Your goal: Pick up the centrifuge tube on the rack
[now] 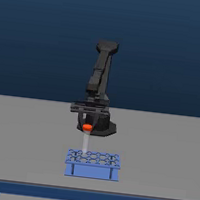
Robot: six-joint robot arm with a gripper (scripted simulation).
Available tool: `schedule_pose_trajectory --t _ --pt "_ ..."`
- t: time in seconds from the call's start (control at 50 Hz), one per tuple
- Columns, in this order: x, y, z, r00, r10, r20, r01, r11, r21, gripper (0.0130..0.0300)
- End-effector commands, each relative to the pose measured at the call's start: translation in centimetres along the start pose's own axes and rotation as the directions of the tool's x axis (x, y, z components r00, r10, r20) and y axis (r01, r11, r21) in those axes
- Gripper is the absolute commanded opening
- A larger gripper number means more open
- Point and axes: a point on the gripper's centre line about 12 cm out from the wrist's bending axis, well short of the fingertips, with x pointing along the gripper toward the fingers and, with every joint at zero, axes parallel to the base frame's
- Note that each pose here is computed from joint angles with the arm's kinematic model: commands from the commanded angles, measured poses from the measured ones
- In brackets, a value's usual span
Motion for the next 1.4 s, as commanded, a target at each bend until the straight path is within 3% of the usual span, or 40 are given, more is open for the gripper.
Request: schedule_pose_trajectory --t 0.02,0.98,1.4 --pt "-0.1 0.0 0.22 1.0 -0.001 0.0 0.001 0.99975 0.022 0.013" --pt "-1.8 -0.1 3.07 1.0 -0.001 0.0 0.001 0.99975 0.022 0.013" --pt "-2.1 -0.1 3.67 1.0 -0.001 0.0 0.001 0.99975 0.022 0.013"
